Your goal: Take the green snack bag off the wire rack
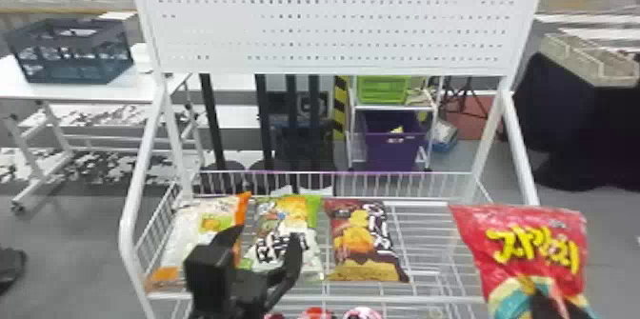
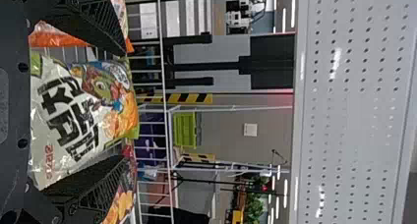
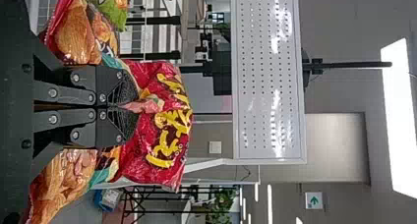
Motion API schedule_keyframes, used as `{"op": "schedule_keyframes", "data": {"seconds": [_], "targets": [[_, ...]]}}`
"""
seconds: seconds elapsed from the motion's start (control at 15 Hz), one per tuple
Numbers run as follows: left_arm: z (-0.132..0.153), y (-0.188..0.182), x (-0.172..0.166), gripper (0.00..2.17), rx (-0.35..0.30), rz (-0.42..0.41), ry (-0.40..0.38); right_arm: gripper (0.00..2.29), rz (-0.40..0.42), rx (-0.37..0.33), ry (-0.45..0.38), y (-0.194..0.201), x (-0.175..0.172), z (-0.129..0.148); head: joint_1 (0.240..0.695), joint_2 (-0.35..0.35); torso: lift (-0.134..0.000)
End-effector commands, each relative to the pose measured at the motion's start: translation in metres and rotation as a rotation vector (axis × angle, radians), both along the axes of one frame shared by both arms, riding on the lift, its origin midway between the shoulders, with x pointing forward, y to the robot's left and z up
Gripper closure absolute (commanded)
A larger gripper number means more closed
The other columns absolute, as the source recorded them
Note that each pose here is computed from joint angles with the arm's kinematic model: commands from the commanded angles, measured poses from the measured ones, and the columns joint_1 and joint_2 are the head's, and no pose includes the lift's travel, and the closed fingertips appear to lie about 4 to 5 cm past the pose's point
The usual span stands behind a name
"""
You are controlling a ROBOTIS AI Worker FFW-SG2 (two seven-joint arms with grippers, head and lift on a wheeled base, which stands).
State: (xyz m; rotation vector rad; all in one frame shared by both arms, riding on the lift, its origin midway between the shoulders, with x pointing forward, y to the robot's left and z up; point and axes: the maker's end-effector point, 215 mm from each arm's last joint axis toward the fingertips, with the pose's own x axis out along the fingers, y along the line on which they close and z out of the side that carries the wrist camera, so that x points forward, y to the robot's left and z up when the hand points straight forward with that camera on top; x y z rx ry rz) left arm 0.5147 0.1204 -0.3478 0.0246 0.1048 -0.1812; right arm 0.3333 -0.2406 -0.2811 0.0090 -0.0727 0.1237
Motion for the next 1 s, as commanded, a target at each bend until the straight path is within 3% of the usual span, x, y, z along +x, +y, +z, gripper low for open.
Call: {"op": "schedule_keyframes", "data": {"seconds": [0.0,0.27,0.6,0.8,0.87,0.93], "targets": [[-0.024,-0.016,0.030,0.15,0.019,-0.006,0.055,2.23,0.001,0.001,0.003,0.000,0.000,-0.002,0.499,0.000,0.000],[-0.066,-0.015,0.058,0.15,0.062,0.002,0.167,2.23,0.003,0.000,0.001,0.001,0.002,-0.003,0.499,0.000,0.000],[-0.088,-0.013,0.063,0.21,0.099,-0.001,0.241,2.24,0.007,0.005,-0.002,0.004,0.003,-0.002,0.499,0.000,0.000],[-0.094,-0.012,0.062,0.79,0.105,-0.003,0.261,2.23,0.010,0.005,-0.004,0.004,0.004,-0.002,0.499,0.000,0.000],[-0.094,-0.011,0.062,1.27,0.105,0.000,0.261,2.23,0.010,0.005,-0.004,0.004,0.004,-0.002,0.499,0.000,0.000],[-0.095,-0.012,0.060,1.54,0.103,-0.004,0.266,2.23,0.010,0.005,-0.005,0.005,0.004,-0.001,0.499,0.000,0.000]]}}
